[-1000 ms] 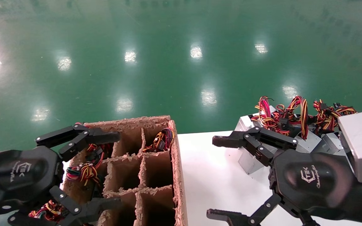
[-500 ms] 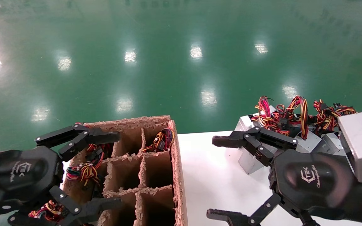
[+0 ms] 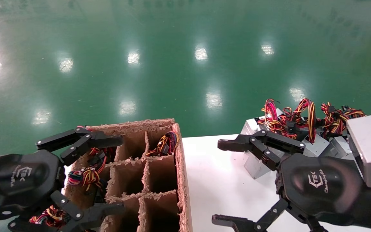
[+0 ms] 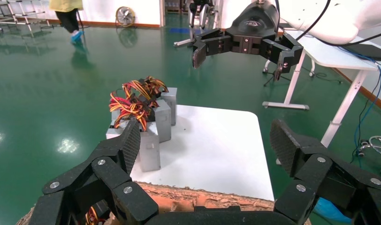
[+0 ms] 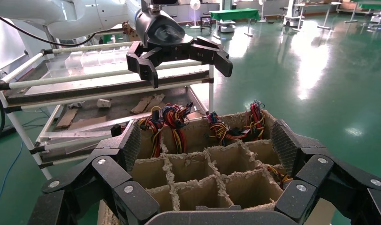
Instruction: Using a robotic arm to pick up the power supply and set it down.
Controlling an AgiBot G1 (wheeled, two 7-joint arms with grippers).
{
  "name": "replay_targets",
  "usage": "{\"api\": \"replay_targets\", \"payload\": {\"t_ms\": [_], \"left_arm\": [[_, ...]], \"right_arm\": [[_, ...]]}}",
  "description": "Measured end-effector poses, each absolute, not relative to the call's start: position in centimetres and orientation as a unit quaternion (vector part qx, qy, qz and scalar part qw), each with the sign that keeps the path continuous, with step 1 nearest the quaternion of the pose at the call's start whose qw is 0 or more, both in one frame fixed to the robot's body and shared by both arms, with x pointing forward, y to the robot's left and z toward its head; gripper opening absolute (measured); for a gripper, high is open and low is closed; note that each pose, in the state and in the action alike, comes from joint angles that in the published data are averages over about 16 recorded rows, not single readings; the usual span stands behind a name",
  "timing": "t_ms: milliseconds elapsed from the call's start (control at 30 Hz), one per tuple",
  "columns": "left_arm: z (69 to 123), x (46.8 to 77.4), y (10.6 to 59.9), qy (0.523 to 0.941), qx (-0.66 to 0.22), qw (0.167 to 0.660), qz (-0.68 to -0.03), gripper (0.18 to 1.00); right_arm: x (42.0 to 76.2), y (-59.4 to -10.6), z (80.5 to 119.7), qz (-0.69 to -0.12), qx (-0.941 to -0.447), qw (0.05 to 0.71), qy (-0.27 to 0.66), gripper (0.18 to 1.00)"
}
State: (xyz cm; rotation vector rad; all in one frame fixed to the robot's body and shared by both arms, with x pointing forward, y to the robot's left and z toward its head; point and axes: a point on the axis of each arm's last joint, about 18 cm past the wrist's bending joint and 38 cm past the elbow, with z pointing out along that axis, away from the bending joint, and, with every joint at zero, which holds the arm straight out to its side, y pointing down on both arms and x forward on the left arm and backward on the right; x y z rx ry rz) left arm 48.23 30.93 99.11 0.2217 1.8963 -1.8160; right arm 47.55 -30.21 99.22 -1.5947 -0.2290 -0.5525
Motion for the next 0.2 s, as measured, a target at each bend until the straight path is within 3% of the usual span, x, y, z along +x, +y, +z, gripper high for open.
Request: {"api": "replay_targets", "payload": {"t_ms": [200], "left_arm": [[99.11,48.23,30.93,0.697,0.081,0.251,-0.667,1.000]], "right_arm": [[47.55,-30.21,99.22,-0.244,-0.704,0.659,-0.101,1.001]]}}
